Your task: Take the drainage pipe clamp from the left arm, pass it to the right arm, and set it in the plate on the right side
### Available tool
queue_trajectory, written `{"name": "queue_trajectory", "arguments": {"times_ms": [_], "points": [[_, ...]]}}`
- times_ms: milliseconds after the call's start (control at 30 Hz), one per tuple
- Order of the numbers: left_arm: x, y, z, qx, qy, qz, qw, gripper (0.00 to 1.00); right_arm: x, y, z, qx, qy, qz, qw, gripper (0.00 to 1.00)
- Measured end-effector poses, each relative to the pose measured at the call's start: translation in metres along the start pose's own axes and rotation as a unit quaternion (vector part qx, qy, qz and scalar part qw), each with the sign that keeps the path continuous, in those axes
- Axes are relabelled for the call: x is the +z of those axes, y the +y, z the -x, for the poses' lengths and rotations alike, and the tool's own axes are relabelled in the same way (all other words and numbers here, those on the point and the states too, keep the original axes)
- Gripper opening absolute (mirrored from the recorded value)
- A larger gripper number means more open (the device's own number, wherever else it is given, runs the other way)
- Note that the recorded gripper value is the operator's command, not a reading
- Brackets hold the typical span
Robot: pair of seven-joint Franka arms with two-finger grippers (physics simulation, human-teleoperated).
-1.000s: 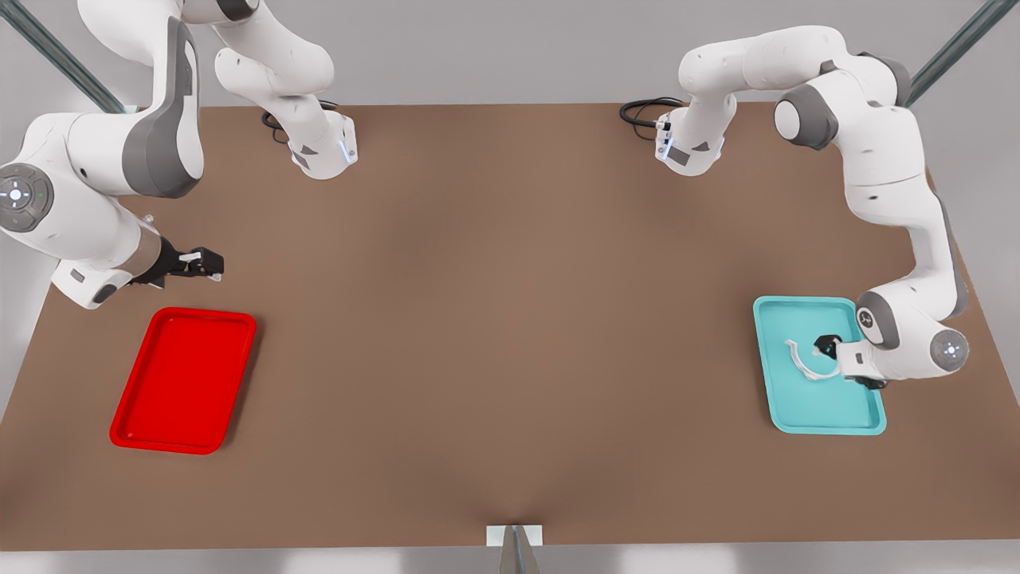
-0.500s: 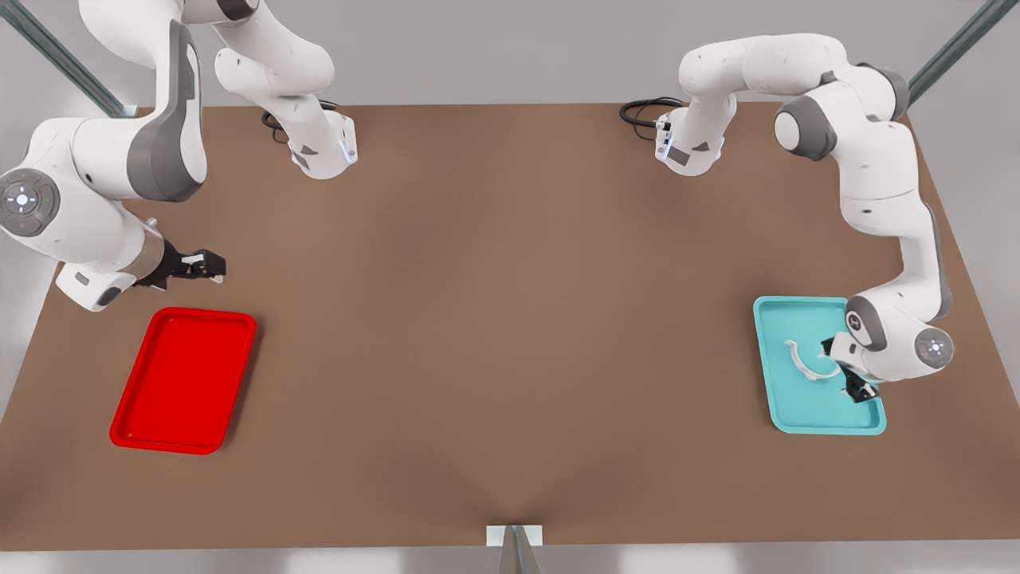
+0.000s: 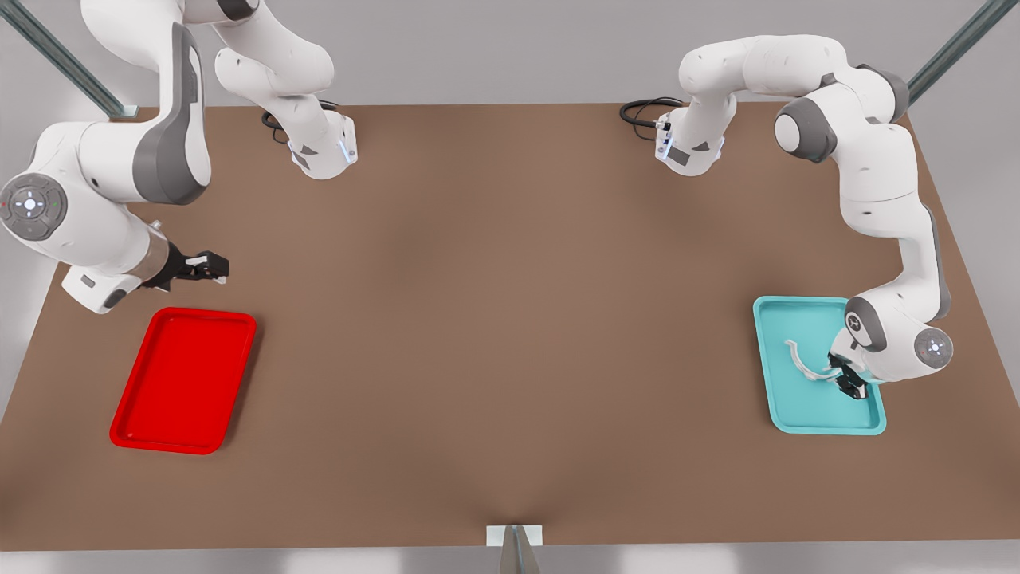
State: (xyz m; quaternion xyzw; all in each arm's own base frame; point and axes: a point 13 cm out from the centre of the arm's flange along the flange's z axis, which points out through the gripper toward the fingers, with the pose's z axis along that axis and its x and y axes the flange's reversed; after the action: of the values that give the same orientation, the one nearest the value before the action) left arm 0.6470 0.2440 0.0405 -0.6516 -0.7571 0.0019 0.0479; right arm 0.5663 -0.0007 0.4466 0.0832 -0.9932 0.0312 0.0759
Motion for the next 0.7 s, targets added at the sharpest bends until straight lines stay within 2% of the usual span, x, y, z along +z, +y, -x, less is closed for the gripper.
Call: {"name": "queue_trajectory", "arguments": {"times_ms": [100,200,367,433,533,700], "points": [[0.001,-0.001,-0.001,0.008,0.000,-0.001,1.000,0.37,0.001,0.000,0.000,0.000,0.000,0.000,1.000,1.00],[0.003,-0.001,-0.001,0.014,0.000,-0.002,1.000,0.21,0.002,0.000,0.000,0.000,0.001,0.001,1.000,1.00],[-0.008,0.002,-0.001,0.017,0.000,0.004,1.000,0.21,0.004,0.000,0.000,-0.001,0.003,0.001,1.000,1.00],[-0.052,0.012,0.015,0.016,-0.002,0.020,1.000,0.21,0.004,0.001,0.005,-0.001,0.000,0.003,1.000,1.00],[-0.136,0.023,0.112,0.034,-0.010,0.046,0.998,0.21,0.006,0.021,0.039,-0.017,-0.008,0.008,1.000,1.00],[-0.175,-0.006,0.319,0.045,-0.060,0.024,0.997,0.21,0.055,0.138,0.091,-0.102,-0.002,0.035,0.994,1.00]]}}
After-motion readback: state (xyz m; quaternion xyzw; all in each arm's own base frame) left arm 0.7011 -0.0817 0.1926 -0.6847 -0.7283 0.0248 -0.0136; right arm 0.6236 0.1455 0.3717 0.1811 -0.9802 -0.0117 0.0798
